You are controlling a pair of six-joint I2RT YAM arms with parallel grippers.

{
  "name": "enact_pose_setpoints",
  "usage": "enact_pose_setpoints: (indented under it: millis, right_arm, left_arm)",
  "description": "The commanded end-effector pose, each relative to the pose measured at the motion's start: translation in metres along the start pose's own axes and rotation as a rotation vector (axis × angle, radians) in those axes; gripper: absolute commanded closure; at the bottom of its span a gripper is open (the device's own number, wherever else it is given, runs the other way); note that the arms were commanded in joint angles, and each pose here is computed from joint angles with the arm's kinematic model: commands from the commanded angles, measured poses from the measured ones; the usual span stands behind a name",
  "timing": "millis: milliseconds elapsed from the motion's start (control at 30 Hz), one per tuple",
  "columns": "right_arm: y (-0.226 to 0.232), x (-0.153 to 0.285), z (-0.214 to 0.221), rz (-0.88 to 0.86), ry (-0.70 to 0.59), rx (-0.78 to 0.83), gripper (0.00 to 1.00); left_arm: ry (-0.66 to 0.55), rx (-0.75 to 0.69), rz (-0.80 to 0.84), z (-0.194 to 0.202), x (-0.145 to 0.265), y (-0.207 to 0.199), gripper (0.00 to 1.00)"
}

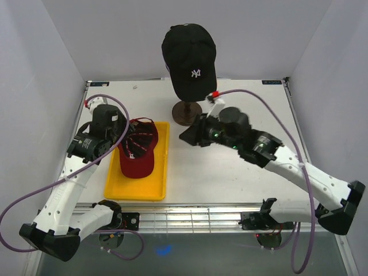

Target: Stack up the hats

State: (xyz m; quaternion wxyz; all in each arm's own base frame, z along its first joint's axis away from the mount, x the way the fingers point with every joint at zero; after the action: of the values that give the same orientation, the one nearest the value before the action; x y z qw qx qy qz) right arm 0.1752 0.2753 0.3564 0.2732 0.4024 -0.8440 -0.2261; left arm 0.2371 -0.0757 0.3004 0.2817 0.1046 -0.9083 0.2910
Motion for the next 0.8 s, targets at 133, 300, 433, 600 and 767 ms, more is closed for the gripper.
enact_pose_setpoints:
  millis: [133,300,433,600,767]
  right_arm:
    - [0.049,-0.070,0.091,0.216,0.091,0.260,0.56]
    - [0.081,-0.120,0.113,0.201,0.143,0.304,0.53]
    - [0.086,-0.167,0.132,0.233,0.196,0.351,0.49]
    - [0.100,-0.212,0.139,0.240,0.210,0.397,0.44]
    - [0.086,-0.241,0.153,0.265,0.247,0.400,0.43]
  left_arm:
    - [-0.109,0.050,0.127,-0.047,0.061,-0.022,0.41]
    - [-0.185,0.085,0.264,-0.084,0.119,-0.043,0.41]
    - [-0.235,0.113,0.379,-0.101,0.161,-0.050,0.40]
    - [-0.249,0.134,0.494,-0.104,0.197,-0.051,0.40]
    - [-0.250,0.138,0.573,-0.105,0.219,-0.051,0.38]
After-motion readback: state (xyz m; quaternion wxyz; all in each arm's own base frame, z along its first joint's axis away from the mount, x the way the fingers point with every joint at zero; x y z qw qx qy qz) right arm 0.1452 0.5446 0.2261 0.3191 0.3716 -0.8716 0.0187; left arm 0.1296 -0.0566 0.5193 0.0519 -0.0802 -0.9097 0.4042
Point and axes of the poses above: each gripper's point midway between its finger pads, its own x axis back along the fingers, its own y axis along the line the jaws close on, z = x × y, the point moved 5 cm from there along x, back along the fingers, and after that the axes turned 4 degrees about x, right-handed, at the moved point
